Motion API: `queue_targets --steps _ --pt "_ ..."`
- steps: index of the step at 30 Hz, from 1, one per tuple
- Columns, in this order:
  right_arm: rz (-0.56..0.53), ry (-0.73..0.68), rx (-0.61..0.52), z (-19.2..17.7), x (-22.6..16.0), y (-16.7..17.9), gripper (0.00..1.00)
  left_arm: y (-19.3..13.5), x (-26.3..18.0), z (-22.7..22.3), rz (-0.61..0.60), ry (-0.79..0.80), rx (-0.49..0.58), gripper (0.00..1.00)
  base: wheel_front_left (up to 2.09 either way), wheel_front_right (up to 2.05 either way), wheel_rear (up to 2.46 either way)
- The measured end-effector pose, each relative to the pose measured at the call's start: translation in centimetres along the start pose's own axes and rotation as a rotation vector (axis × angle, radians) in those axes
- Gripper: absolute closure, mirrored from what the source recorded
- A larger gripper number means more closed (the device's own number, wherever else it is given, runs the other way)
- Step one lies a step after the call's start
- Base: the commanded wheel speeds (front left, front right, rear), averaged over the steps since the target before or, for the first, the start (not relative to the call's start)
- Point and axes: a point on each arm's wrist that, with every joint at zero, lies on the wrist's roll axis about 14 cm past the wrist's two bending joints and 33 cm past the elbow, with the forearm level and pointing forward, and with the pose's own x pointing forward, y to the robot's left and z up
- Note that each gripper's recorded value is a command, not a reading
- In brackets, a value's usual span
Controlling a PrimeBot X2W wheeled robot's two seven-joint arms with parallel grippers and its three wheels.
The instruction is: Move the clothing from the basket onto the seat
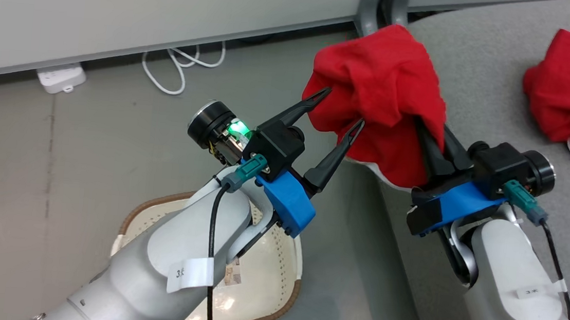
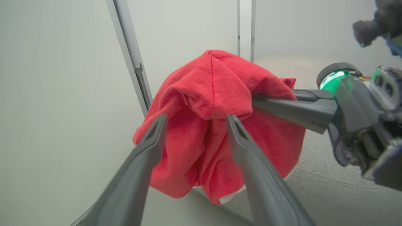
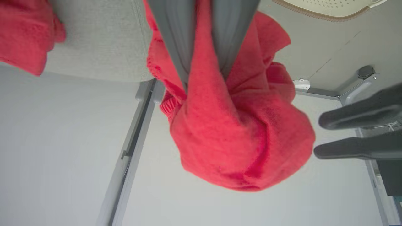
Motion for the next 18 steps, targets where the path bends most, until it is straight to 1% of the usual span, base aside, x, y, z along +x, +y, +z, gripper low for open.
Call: queue_targets --steps 7,18 --pt "-0.134 0.02 -0.002 -0.8 -2.2 -4.3 1.0 -2.1 1.7 -1.5 -0.087 0.015 -0.019 0.0 0.0 0.0 0.0" --pt "-0.344 0.061 -0.013 -2.0 -7.2 -10.3 1.0 -5.9 3.8 -3.1 -0.224 0.025 -0.049 0.0 0.0 0.0 0.0"
